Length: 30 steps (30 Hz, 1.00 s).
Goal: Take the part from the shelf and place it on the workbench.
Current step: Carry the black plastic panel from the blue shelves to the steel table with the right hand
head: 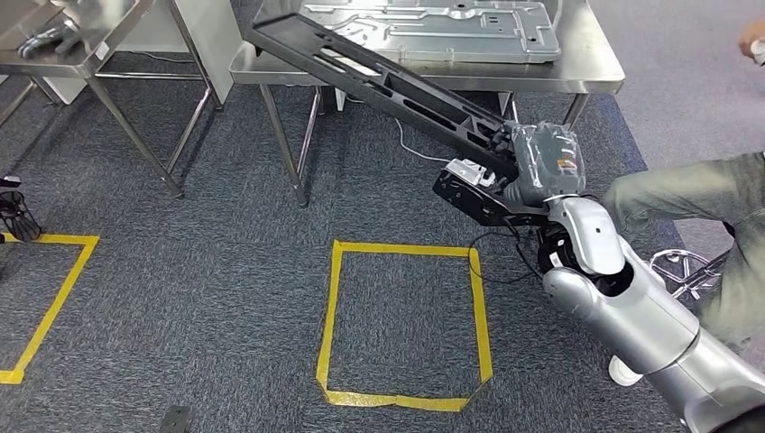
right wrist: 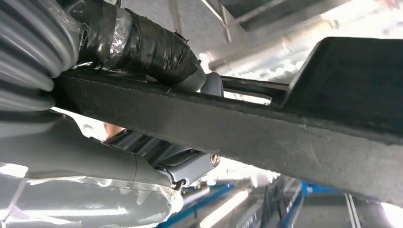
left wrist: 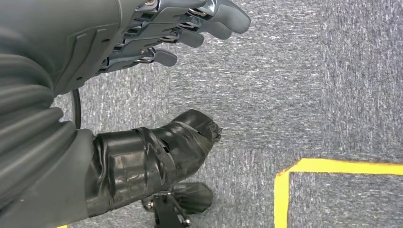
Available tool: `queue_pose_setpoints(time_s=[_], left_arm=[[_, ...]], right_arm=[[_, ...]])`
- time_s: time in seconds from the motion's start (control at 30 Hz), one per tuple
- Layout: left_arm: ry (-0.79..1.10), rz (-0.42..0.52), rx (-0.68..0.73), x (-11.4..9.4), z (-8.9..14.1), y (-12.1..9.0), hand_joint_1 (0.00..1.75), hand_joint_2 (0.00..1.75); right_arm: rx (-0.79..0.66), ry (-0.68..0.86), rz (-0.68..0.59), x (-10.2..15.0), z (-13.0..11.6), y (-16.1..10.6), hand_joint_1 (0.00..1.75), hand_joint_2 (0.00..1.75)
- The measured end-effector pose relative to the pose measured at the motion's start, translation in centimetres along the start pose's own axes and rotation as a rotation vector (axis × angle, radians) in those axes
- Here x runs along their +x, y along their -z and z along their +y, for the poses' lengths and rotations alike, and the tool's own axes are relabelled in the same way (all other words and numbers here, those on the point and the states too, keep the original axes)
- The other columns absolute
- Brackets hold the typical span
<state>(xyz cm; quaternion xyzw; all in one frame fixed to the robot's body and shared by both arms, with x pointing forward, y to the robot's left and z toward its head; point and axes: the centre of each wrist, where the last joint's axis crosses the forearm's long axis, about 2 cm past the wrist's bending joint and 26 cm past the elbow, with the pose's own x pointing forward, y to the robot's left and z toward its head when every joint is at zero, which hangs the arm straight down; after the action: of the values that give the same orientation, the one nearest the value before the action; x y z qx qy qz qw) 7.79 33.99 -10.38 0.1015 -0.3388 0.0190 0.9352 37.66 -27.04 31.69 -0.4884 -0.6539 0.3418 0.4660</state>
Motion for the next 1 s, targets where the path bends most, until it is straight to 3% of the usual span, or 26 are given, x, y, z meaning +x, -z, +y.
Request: queue_pose_setpoints(time_s=[1.0], left_arm=[[0.016,0.04,-0.009,0.0,0.6,0.1,0.0,1.75]], right_arm=[[-0.009,-0.055,0.002,-1.0,1.1,-1.4,1.75,1.75]])
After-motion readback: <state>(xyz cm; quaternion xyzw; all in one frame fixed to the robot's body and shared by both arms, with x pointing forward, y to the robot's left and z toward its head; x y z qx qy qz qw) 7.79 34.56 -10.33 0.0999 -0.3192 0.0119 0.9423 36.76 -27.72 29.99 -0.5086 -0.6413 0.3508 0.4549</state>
